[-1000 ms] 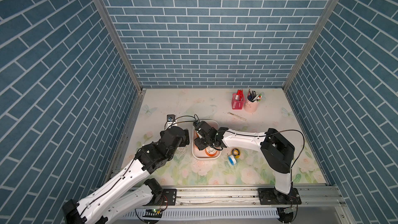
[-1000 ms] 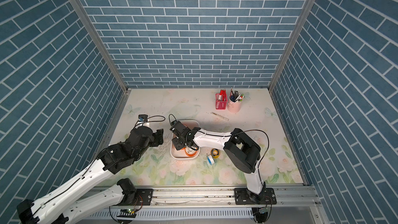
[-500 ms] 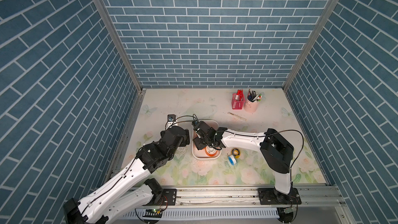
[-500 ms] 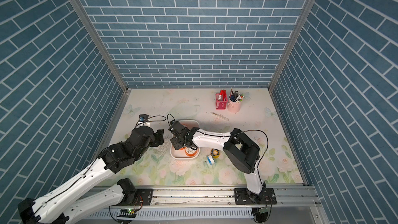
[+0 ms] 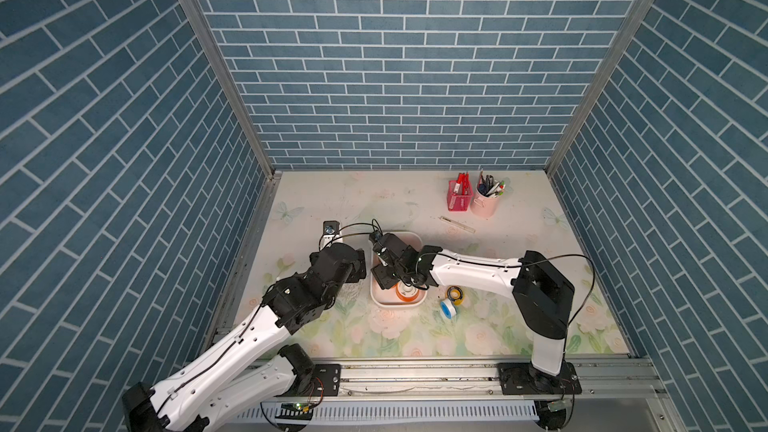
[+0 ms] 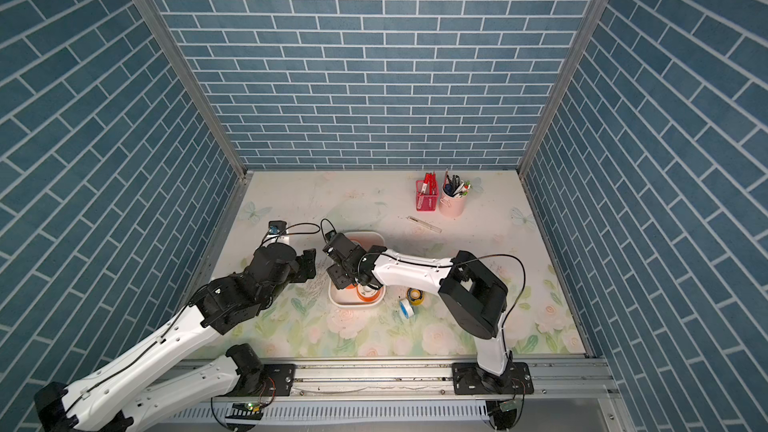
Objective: Put the sealing tape into the storage box
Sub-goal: Place the sealing tape in the storage box.
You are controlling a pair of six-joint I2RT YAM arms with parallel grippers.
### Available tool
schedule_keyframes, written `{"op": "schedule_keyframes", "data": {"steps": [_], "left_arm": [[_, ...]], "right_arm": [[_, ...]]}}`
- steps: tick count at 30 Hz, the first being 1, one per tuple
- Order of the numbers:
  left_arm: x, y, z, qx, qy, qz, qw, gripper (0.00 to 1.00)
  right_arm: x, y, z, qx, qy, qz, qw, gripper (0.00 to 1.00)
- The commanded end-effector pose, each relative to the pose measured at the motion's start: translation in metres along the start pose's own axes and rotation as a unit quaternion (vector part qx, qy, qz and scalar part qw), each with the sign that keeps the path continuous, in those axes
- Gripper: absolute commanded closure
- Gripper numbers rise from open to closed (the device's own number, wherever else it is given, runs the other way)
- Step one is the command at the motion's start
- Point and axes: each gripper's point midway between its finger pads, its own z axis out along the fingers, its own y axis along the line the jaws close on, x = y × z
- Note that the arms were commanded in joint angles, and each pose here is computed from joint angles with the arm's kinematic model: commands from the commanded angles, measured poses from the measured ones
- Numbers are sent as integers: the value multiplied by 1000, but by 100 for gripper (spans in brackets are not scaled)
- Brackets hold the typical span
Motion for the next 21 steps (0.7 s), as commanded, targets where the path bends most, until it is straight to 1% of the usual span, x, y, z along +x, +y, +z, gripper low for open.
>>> {"op": "schedule_keyframes", "data": {"steps": [1,5,8,11,12,14,16,18,21], "left_arm": [[3,7,-2,-9,1,-3,1000,15],[1,1,-5,15,-6,-5,1000,15],[1,1,-5,15,-2,-4,1000,15],[2,-13,-2,46,6,-7,999,15],[3,-21,-1,61,11,-11,998,15],[5,-44,4,101,31,-10,994,16],[6,-62,8,106,40,3,994,17],[9,-87,11,103,47,31,993,17],[18,-137,17,119,65,71,988,17]], "right_arm": [[-25,-8,-43,17,-61,-3,998,34],[-30,-34,-76,49,-100,17,994,34],[-22,-68,-99,66,-123,58,989,35],[-8,-109,-127,91,-156,97,979,35],[-3,-124,-136,105,-167,111,974,35],[19,-160,-150,137,-182,143,963,35],[40,-196,-166,172,-201,181,947,35],[63,-221,-179,201,-218,212,931,35],[98,-252,-192,251,-240,247,905,36]]}}
